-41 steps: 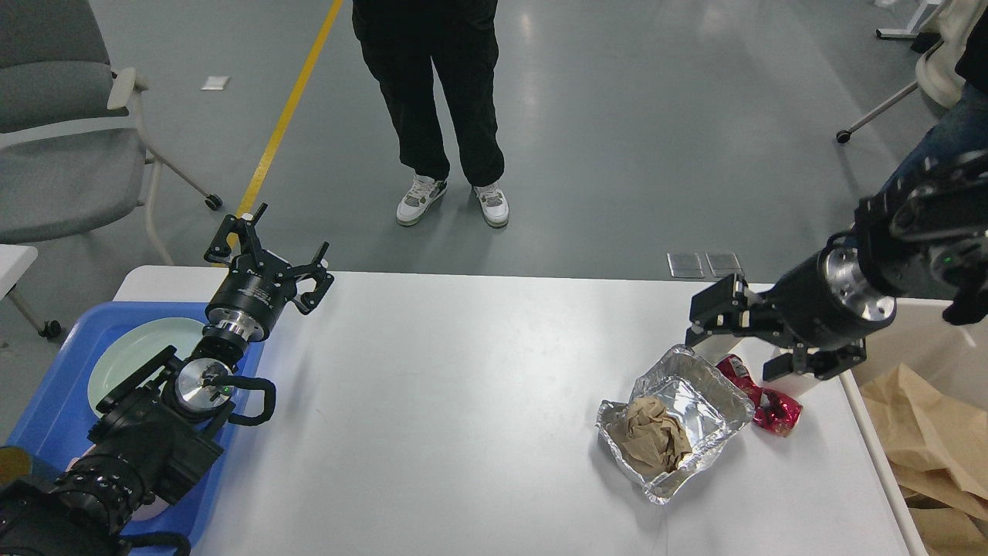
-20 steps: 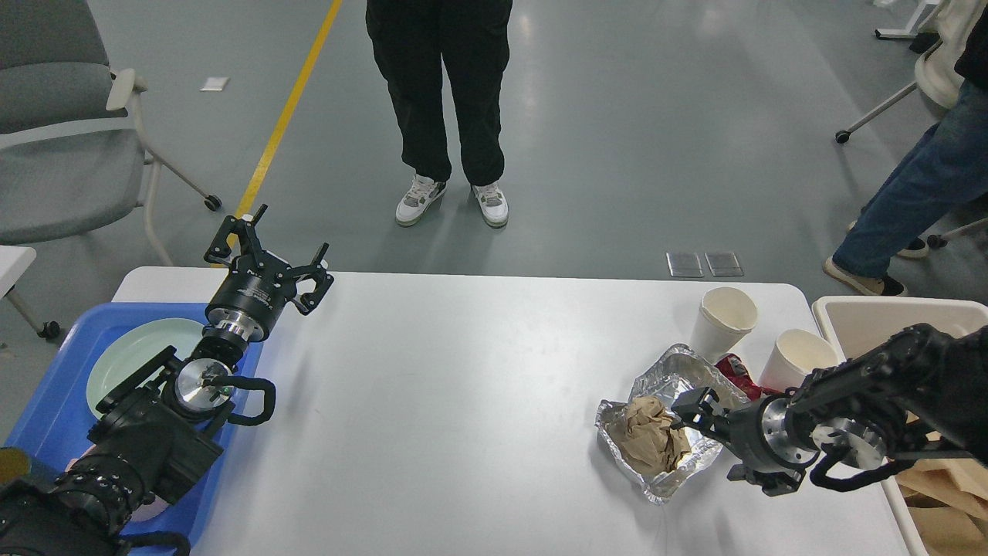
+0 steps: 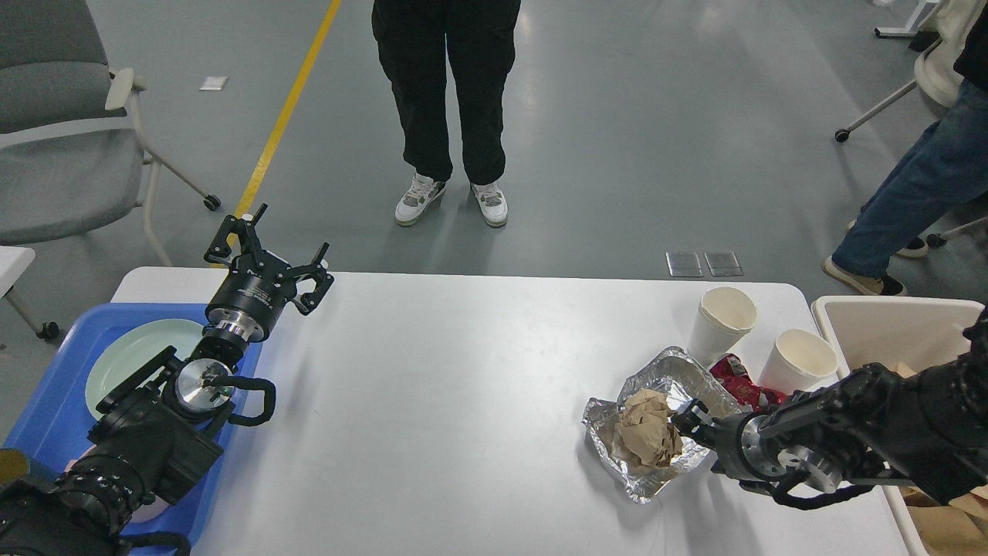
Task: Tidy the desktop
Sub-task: 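Lift the foil tray of crumpled paper and drop it into the bin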
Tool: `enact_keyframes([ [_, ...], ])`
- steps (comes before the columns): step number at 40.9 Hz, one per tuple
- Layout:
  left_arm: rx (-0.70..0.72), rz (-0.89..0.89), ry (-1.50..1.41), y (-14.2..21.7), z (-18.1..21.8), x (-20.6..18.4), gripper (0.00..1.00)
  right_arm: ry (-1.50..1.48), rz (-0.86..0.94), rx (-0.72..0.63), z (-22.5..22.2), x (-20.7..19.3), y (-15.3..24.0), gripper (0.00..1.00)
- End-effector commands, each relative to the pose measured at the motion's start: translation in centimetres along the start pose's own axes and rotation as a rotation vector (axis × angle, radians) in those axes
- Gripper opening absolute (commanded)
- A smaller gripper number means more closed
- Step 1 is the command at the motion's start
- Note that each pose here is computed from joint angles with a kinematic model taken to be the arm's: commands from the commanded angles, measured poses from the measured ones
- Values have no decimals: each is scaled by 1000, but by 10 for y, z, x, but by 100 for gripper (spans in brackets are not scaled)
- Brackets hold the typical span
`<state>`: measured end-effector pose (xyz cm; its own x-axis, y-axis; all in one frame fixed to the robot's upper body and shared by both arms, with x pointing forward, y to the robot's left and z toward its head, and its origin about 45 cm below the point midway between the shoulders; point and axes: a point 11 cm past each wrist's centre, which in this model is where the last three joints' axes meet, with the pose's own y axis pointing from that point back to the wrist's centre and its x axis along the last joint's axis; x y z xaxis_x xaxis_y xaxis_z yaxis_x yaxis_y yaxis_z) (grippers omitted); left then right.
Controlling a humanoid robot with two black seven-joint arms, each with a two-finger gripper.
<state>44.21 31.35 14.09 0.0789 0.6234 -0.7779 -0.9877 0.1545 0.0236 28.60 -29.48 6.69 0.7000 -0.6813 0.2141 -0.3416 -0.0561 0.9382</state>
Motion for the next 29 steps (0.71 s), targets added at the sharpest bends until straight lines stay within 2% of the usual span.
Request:
enact_keyframes([
  [1, -1, -1, -1, 0, 0, 0, 97, -10, 12, 24, -10, 1, 3, 0],
  [14, -1, -1, -1, 0, 0, 0, 97, -8, -25, 31, -15, -7, 16, 0],
  [29, 0, 1, 0, 0, 0, 0, 97, -34, -24, 64, -25, 11, 49, 0],
])
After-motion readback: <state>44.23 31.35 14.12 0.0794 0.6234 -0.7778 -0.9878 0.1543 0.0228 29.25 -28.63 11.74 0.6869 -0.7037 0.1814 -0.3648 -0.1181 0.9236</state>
